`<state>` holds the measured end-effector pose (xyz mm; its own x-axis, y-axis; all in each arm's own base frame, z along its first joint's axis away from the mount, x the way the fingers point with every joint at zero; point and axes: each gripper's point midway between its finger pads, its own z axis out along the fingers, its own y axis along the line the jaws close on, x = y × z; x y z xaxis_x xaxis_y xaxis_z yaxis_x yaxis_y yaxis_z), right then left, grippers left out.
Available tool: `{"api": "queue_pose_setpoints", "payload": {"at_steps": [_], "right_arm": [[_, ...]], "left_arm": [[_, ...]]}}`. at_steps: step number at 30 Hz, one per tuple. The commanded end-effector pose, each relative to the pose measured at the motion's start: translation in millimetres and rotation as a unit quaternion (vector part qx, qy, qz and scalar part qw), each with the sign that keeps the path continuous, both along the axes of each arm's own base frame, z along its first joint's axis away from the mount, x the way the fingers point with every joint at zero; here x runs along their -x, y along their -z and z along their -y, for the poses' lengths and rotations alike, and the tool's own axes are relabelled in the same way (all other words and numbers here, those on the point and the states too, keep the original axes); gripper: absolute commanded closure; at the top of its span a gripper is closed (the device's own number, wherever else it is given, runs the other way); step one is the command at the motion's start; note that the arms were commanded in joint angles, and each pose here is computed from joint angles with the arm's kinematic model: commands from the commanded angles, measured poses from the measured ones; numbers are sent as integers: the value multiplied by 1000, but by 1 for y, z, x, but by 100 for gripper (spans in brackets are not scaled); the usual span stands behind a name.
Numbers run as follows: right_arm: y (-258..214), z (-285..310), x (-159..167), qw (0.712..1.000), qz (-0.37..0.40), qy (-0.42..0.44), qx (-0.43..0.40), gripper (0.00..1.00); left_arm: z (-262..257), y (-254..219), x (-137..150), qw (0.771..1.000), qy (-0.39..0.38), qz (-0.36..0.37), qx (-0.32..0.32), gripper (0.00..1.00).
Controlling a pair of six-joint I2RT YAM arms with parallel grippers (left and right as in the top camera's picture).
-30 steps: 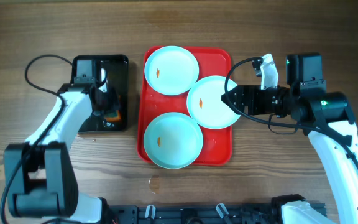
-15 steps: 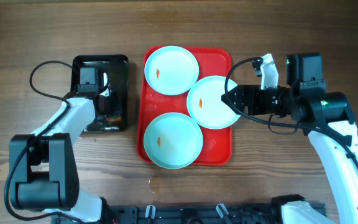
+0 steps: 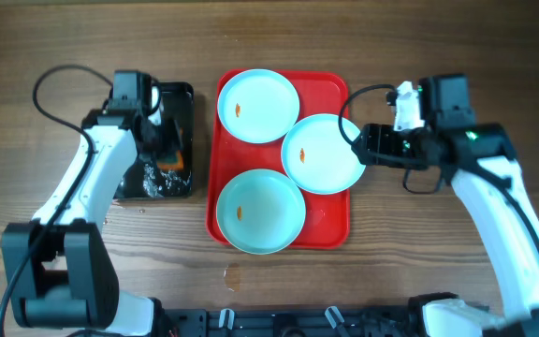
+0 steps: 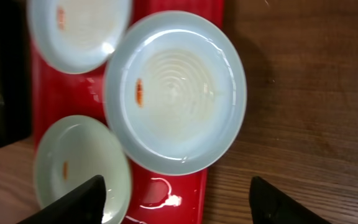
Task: Clean dirty plates on tray and stack at the side
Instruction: 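Grasp the green sponge with the left gripper and lift it, then scrub the top plate with the sponge while right gripper holds right plate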
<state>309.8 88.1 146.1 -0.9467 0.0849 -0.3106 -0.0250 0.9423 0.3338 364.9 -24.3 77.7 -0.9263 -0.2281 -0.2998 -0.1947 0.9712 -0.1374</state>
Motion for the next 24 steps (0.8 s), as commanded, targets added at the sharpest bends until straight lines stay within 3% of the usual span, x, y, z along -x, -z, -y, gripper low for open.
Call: {"api": "queue_pose_setpoints", "payload": {"at_steps": [1,4,10,13,17,24], "right_arm": [[40,10,-12,998,-49,22,40,34],[67,11,-19,996,-75,23,50,36],[108,22,-37,992,-97,51,66,42],[123,24,-42,991,-104,54,66,50],[132,23,-42,990,-113,53,66,71],[132,23,-42,990,-112,53,66,82]], "left_arm": [[47,-53,-23,995,30,68,64,96],[89,-70,-33,987,51,98,121,96],[152,-76,-38,975,77,121,167,96],[185,-68,-37,971,90,119,185,96],[221,-53,-31,969,98,103,204,96],[275,-12,-15,964,109,56,238,96]]}}
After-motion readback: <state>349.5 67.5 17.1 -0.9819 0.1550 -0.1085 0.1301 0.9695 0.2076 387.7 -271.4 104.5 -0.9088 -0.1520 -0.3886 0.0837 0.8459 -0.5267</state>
